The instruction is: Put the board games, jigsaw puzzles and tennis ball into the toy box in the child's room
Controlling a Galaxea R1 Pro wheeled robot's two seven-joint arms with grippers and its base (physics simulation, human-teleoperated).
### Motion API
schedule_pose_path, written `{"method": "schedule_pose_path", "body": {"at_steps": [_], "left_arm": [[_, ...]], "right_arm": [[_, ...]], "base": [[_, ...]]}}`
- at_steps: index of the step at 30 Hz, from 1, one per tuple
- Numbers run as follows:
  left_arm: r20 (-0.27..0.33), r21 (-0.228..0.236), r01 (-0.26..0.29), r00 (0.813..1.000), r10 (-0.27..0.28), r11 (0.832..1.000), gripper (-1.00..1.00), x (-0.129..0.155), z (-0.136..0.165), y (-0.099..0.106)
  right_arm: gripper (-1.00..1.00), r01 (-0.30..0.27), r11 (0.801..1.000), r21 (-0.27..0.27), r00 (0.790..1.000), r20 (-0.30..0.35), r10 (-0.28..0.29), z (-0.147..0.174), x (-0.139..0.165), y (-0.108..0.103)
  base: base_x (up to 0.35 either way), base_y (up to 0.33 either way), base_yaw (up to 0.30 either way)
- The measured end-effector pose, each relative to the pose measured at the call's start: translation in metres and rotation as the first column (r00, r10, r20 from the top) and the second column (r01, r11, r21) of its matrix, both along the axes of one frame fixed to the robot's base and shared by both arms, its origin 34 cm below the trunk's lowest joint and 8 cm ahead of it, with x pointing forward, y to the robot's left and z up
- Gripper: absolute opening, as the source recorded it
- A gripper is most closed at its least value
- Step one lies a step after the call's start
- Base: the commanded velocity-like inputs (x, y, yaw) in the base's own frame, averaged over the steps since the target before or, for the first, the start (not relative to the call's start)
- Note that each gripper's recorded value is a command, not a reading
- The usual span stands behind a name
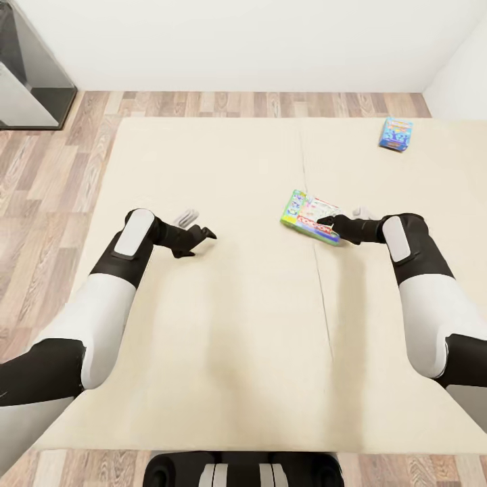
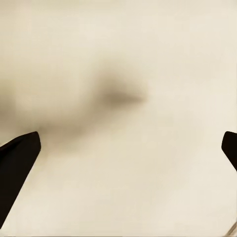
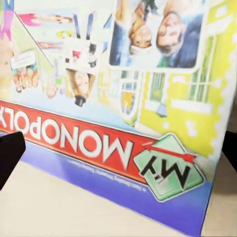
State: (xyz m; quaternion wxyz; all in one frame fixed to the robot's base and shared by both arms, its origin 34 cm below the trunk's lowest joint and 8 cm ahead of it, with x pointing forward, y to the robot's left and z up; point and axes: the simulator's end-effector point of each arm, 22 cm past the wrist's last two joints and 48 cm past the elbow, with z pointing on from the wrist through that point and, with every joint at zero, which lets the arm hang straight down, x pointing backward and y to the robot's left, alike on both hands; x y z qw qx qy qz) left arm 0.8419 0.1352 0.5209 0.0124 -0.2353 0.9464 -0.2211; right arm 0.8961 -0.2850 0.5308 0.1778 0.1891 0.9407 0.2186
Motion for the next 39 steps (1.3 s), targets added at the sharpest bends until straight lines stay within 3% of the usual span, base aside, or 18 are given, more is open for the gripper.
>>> {"method": "schedule_pose_path", "body": {"at_steps": [13,39], "left_arm": [[0.000,-0.002,0.000,1.000,0.000,1.000,1.00,-0.0009,0.0007,-0.0009],[-0.009,0.003,0.008,1.000,-0.008,1.000,1.00,-0.0029,-0.0026,-0.0003]], "right_arm": [[1.00,0.003,1.000,-0.007,1.000,0.002,-0.003,0.0006,-0.0011,-0.0031],[1.00,0.011,1.000,0.003,1.000,0.009,-0.011,0.0015,0.0014,-0.0035]], "base": [[0.000,0.190,0.000],[0.000,0.017,0.000]]}}
